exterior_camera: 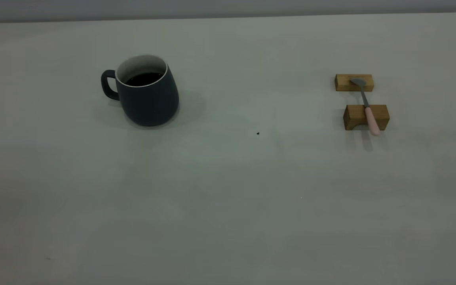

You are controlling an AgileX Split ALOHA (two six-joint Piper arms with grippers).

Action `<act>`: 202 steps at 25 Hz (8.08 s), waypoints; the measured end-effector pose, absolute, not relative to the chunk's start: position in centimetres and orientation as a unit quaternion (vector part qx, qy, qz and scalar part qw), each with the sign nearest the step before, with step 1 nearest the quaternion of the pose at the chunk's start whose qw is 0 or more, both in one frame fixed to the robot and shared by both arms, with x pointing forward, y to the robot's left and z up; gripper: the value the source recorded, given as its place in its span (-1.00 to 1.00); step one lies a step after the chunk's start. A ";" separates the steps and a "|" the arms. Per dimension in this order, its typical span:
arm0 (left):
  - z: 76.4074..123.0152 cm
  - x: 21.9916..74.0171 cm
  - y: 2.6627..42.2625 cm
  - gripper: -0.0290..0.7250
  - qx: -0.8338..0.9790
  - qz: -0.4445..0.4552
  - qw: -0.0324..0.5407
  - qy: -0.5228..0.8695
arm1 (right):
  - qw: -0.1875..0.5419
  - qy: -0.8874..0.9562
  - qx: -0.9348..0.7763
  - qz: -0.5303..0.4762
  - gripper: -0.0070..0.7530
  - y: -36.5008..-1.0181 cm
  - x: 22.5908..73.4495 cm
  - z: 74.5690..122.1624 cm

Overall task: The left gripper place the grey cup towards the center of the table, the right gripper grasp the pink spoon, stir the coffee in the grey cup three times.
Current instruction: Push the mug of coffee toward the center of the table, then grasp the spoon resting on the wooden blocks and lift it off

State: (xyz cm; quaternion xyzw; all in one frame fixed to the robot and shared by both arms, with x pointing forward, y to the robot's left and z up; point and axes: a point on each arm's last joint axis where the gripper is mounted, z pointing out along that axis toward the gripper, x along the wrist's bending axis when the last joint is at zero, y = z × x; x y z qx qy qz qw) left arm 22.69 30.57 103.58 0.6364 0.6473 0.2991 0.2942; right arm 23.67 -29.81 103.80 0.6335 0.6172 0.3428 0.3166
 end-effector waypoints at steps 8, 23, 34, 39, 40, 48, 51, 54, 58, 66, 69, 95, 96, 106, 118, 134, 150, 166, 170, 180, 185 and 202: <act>103.7 28.7 30.3 0.58 0.676 0.205 0.192 0.681 | 0.317 0.617 0.634 0.343 -0.36 -29.8 23.7 103.8; 101.1 49.5 29.4 0.58 0.736 0.151 0.124 0.648 | 0.317 0.617 0.634 0.343 -0.36 -29.8 23.7 103.8; 92.7 63.0 28.4 0.58 0.921 0.138 0.048 0.362 | 0.317 0.617 0.634 0.343 -0.36 -29.8 23.7 103.8; 88.7 65.9 26.2 0.58 0.976 0.121 0.035 0.176 | 0.317 0.617 0.634 0.343 -0.36 -29.8 23.7 103.8; 88.0 66.2 25.7 0.58 0.981 0.115 0.038 0.153 | 0.317 0.617 0.634 0.343 -0.36 -29.8 23.7 103.8; 83.7 66.9 23.4 0.58 0.994 0.093 0.049 -0.017 | 0.317 0.617 0.634 0.343 -0.36 -29.8 23.7 103.8; 82.7 67.1 23.4 0.58 0.994 0.099 0.048 -0.027 | 0.317 0.617 0.634 0.343 -0.36 -29.8 23.7 103.8; 81.7 67.1 23.4 0.58 0.994 0.094 0.047 -0.028 | 0.317 0.617 0.634 0.343 -0.36 -29.8 23.7 103.8; 81.5 67.0 22.9 0.58 0.994 0.090 0.061 -0.014 | 0.317 0.617 0.634 0.343 -0.36 -29.8 23.7 103.8; 81.3 66.5 19.6 0.58 0.991 0.091 0.098 -0.011 | 0.317 0.617 0.634 0.343 -0.36 -29.8 23.7 103.8; 81.1 66.0 17.5 0.58 0.989 0.088 0.115 -0.012 | 0.317 0.617 0.634 0.343 -0.36 -29.8 23.7 103.8; 92.4 65.0 11.5 0.58 0.955 0.162 0.231 0.093 | 0.317 0.617 0.634 0.343 -0.36 -29.8 23.7 103.8; 94.1 64.8 11.6 0.58 0.949 0.170 0.242 0.108 | 0.317 0.617 0.634 0.343 -0.36 -29.8 23.7 103.8; 104.0 61.3 12.3 0.58 0.885 0.117 0.329 0.308 | 0.317 0.617 0.634 0.343 -0.36 -29.8 23.7 103.8; 107.3 54.6 16.1 0.58 0.909 -0.027 0.122 0.399 | 0.317 0.617 0.634 0.343 -0.36 -29.8 23.7 103.8; 115.7 47.2 19.6 0.58 0.874 0.079 0.204 0.435 | 0.316 0.617 0.634 0.343 -0.36 -29.8 23.7 103.8; 105.0 34.0 25.8 0.58 0.835 0.062 0.121 0.533 | 0.316 0.617 0.634 0.343 -0.36 -29.8 23.7 103.8; 103.3 26.5 29.2 0.58 0.784 0.173 0.247 0.543 | 0.316 0.617 0.634 0.343 -0.36 -29.8 23.7 103.8; 103.5 24.8 29.9 0.58 0.751 0.214 0.287 0.555 | 0.312 0.617 0.633 0.346 -0.36 -29.7 23.7 103.8; 103.3 22.3 30.4 0.58 0.666 0.292 0.321 0.606 | 0.279 0.627 0.620 0.380 -0.30 -28.8 23.9 104.4; 103.3 22.3 30.4 0.58 0.665 0.294 0.319 0.609 | 0.259 0.657 0.612 0.355 0.00 -28.6 26.3 105.6; 103.3 22.2 30.2 0.58 0.643 0.302 0.310 0.631 | 0.042 0.737 0.624 0.254 0.19 -26.6 42.7 99.8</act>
